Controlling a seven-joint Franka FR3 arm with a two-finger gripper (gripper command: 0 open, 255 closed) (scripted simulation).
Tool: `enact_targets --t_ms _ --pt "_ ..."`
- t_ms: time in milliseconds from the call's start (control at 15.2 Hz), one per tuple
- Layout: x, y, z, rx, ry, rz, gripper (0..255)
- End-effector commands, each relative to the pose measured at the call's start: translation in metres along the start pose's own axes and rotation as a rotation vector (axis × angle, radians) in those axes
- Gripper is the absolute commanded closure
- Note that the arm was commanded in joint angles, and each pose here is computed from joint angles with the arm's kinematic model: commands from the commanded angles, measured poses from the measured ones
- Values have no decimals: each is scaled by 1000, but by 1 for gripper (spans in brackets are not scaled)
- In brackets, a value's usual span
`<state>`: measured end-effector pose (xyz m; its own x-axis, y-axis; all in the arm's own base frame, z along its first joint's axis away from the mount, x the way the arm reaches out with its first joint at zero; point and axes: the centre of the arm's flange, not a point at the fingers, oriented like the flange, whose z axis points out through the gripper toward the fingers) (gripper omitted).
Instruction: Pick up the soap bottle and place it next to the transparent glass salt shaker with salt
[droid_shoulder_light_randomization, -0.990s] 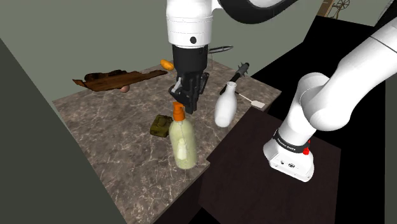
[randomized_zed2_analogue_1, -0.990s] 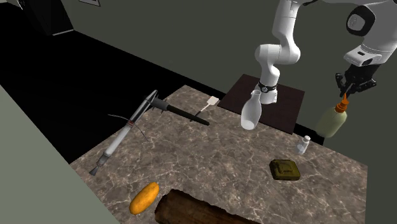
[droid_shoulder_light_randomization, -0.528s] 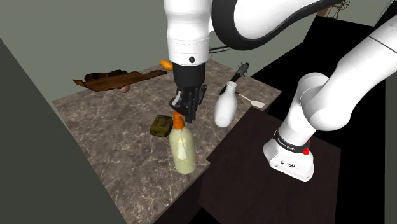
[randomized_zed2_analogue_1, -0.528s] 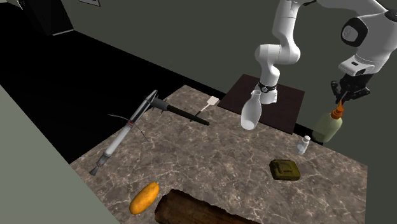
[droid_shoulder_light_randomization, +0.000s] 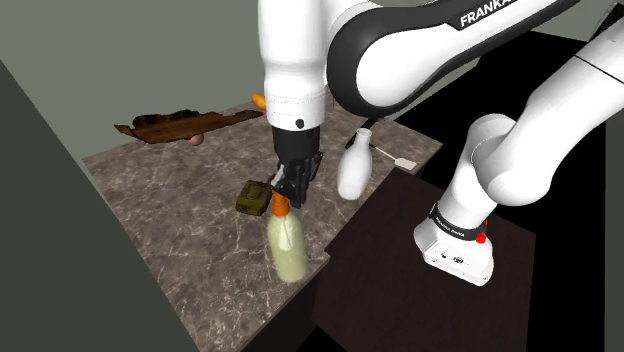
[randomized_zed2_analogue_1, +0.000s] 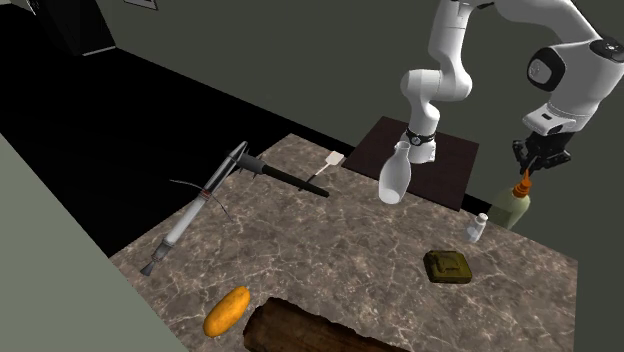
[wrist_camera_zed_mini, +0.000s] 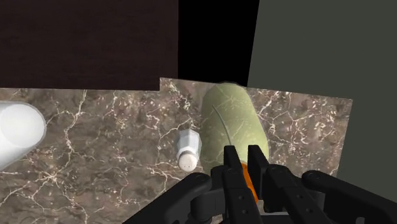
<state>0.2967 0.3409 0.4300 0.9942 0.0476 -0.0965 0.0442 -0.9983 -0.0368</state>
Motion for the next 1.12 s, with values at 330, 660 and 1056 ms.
enact_targets --t_ms 330,660,1056 --pt "3 2 37 1 1 0 255" --pt "5 3 60 1 1 0 255" --pt "5 3 60 1 1 0 255"
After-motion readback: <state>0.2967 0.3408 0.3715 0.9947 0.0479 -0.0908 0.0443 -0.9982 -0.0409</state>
